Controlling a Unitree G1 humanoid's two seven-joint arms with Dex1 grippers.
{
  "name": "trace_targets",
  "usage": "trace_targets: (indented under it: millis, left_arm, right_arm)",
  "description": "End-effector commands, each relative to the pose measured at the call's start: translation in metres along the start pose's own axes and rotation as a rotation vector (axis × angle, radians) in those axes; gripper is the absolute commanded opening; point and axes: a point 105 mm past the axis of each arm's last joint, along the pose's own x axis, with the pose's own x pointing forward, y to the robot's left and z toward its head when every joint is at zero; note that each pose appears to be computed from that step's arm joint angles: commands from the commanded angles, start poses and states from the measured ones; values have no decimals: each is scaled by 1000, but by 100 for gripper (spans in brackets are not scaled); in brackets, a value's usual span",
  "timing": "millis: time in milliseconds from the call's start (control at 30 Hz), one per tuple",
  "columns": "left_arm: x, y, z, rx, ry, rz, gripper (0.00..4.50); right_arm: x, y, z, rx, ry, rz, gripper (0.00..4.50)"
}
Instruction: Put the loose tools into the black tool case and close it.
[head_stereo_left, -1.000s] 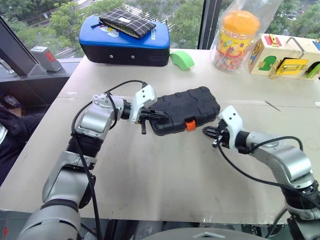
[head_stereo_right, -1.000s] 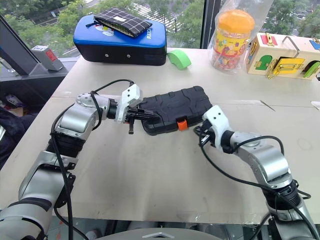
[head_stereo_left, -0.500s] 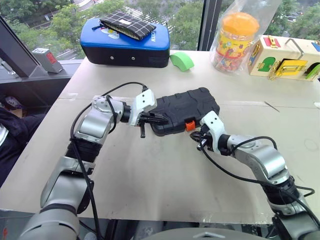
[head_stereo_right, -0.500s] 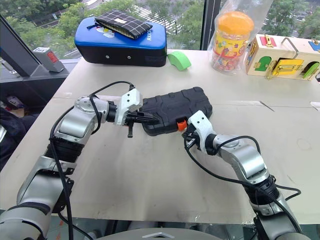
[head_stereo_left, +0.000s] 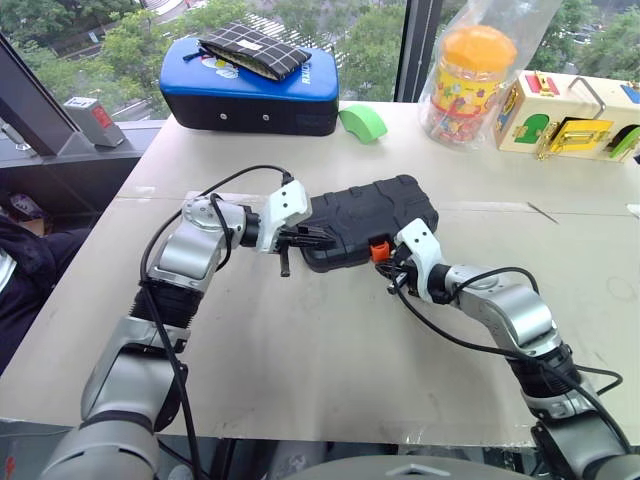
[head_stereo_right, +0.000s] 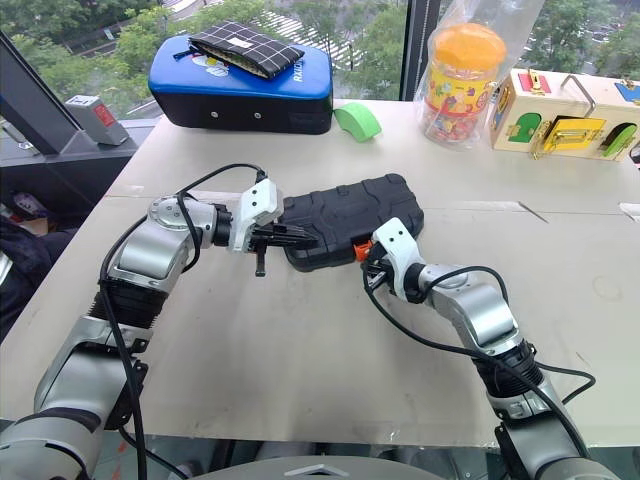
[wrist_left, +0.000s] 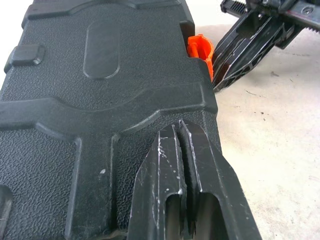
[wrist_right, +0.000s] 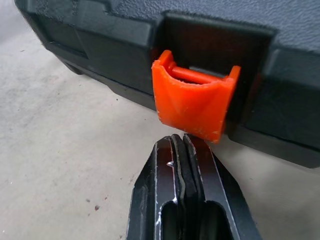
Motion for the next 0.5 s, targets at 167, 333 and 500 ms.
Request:
trace_targets:
  millis: [167,333,500]
  left_arm:
    - [5,-10,-35,-92,96,-22,6]
    - [4,-10,-38,-95,100,-18,6]
    - [5,-11,-39,-98,98,-19,6]
  right_arm:
    - [-5,2,18,-43,-69,5,0]
    - [-20,9,15,-52,-58,45,0]
    - [-25,13,19,-52,-66,58,0]
